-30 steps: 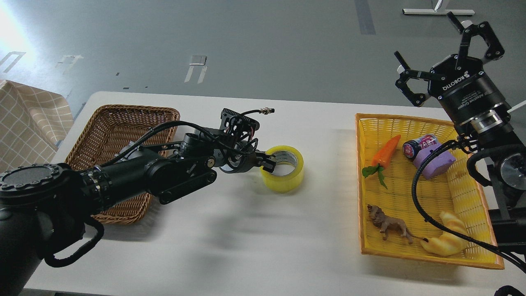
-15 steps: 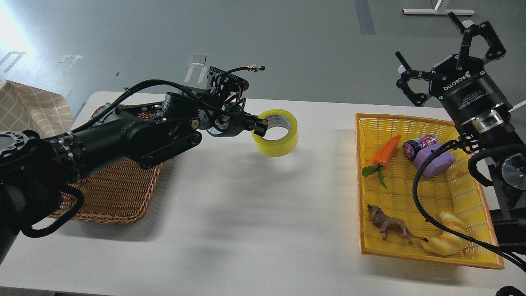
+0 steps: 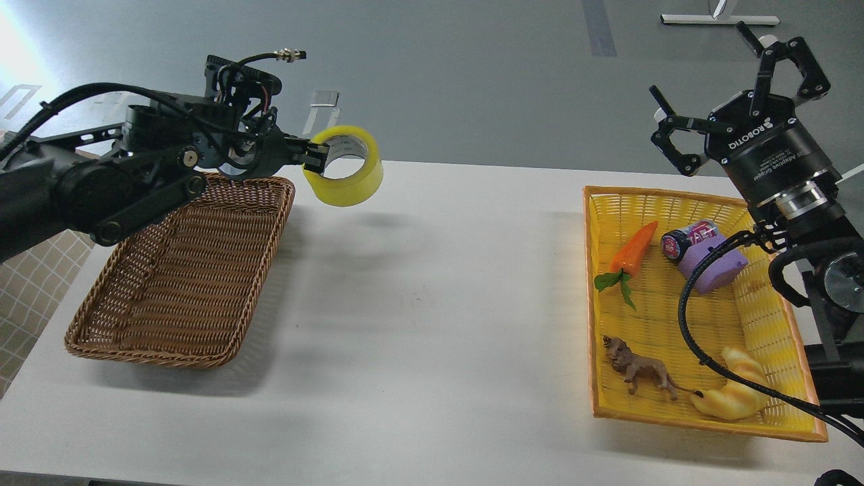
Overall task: Place and transfer tape with both arms
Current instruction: 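Lift the tape roll and carry it over the wicker basket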
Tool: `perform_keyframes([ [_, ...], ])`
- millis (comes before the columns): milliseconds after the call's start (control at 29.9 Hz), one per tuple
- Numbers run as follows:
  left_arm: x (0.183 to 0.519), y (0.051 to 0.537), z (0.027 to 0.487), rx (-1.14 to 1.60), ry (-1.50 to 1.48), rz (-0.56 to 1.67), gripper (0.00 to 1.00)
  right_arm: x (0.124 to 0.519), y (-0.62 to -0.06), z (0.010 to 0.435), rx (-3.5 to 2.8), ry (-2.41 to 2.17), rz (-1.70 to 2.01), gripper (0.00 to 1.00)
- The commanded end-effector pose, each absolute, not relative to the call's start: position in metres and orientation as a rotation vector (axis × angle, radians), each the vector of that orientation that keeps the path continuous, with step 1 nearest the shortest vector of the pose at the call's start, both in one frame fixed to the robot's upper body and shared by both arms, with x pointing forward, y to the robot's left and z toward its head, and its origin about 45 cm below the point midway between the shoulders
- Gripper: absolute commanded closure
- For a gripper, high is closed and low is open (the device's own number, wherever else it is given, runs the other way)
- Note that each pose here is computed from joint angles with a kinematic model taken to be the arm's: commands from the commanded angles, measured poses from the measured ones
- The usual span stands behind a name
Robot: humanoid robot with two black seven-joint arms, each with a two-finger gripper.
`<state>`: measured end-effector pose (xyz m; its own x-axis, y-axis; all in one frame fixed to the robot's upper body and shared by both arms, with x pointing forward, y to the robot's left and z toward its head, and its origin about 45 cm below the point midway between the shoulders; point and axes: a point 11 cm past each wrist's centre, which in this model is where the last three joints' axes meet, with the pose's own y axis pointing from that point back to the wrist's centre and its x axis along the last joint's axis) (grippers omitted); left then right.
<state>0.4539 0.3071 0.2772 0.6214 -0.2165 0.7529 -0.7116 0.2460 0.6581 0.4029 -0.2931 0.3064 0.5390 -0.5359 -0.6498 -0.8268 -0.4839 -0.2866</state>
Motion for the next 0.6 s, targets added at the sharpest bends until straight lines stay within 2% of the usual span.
perform_keyframes([
  [0,0.445,0.343,0.293,1.359,-0.885,0.444,1.00,0.403,-0.291,0.307,-2.194,1.092,0.654,0.00],
  [301,0.418,0.417,0.313,1.447,-0.839,0.516,1.00,0.402,-0.291,0.305,-2.195,1.093,0.659,0.00],
  [568,0.393,0.458,0.299,1.510,-0.773,0.536,1.00,0.401,-0.287,0.302,-2.201,1.086,0.671,0.00],
])
